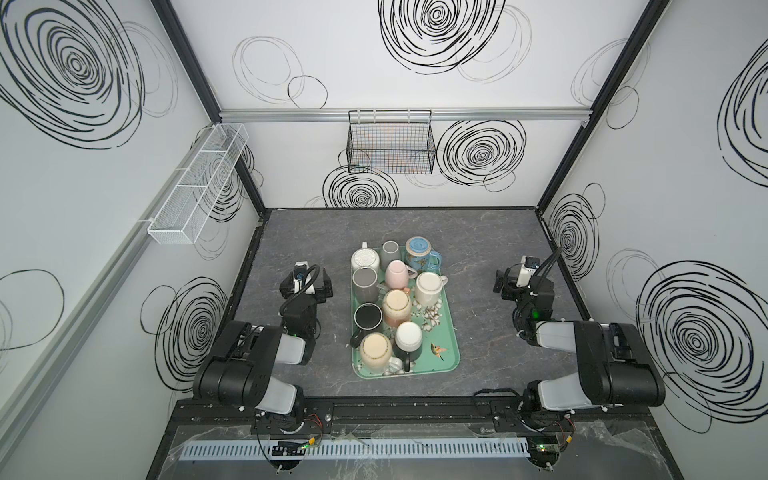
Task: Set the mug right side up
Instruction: 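Move both grippers forward toward the mug-filled green tray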
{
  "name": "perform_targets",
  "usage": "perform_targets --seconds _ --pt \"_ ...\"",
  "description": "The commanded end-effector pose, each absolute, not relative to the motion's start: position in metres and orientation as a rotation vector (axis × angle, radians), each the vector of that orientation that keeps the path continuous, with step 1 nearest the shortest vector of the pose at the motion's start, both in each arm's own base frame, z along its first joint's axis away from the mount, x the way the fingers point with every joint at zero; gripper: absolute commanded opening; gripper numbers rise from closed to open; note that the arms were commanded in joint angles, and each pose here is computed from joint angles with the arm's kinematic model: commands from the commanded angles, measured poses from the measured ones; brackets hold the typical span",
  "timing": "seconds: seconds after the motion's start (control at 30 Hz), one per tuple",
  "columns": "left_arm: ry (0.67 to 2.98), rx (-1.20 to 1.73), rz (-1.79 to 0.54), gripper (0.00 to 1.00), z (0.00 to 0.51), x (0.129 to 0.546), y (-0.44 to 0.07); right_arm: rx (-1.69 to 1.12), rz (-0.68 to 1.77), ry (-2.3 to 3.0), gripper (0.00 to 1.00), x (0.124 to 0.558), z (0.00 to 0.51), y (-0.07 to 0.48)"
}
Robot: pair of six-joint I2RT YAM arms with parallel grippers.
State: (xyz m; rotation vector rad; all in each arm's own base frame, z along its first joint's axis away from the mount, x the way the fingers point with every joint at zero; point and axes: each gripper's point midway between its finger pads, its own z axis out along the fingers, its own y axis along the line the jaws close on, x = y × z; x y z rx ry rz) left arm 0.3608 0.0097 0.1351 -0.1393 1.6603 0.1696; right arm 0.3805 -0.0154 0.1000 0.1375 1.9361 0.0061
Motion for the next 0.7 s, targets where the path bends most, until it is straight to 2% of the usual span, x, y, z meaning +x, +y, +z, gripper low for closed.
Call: perform_targets --seconds 0.0,0.17,0.27,0.33,0.43,0.57,0.67 --pt "1.582 -0.199 0.240 0.99 0.165 0.355 0.020 0.184 0.004 1.971 1.00 0.390 0.128 -0.018" --pt "1.767 -0.399 0.239 0.99 0.170 0.359 0.036 0.448 0.122 2.127 0.99 0.385 0.137 -0.019" --pt "1.951 -0.544 0.252 0.99 0.158 0.350 0.047 0.524 0.266 2.309 0.91 0.372 0.122 0.001" --pt "2.069 -0.540 0.151 0.99 0.148 0.347 0.034 0.541 0.393 2.443 0.86 0.358 0.109 0.023" --pt "2.233 -0.525 -0.011 0.92 0.125 0.334 0.005 0.451 0.543 2.607 0.80 0.332 0.085 0.068" --pt "2.387 -0.452 -0.224 0.80 0.094 0.313 -0.038 0.280 0.689 2.776 0.78 0.292 0.056 0.126" --pt "2.462 -0.393 -0.347 0.74 0.071 0.299 -0.069 0.269 0.836 2.865 0.76 0.271 0.038 0.148"
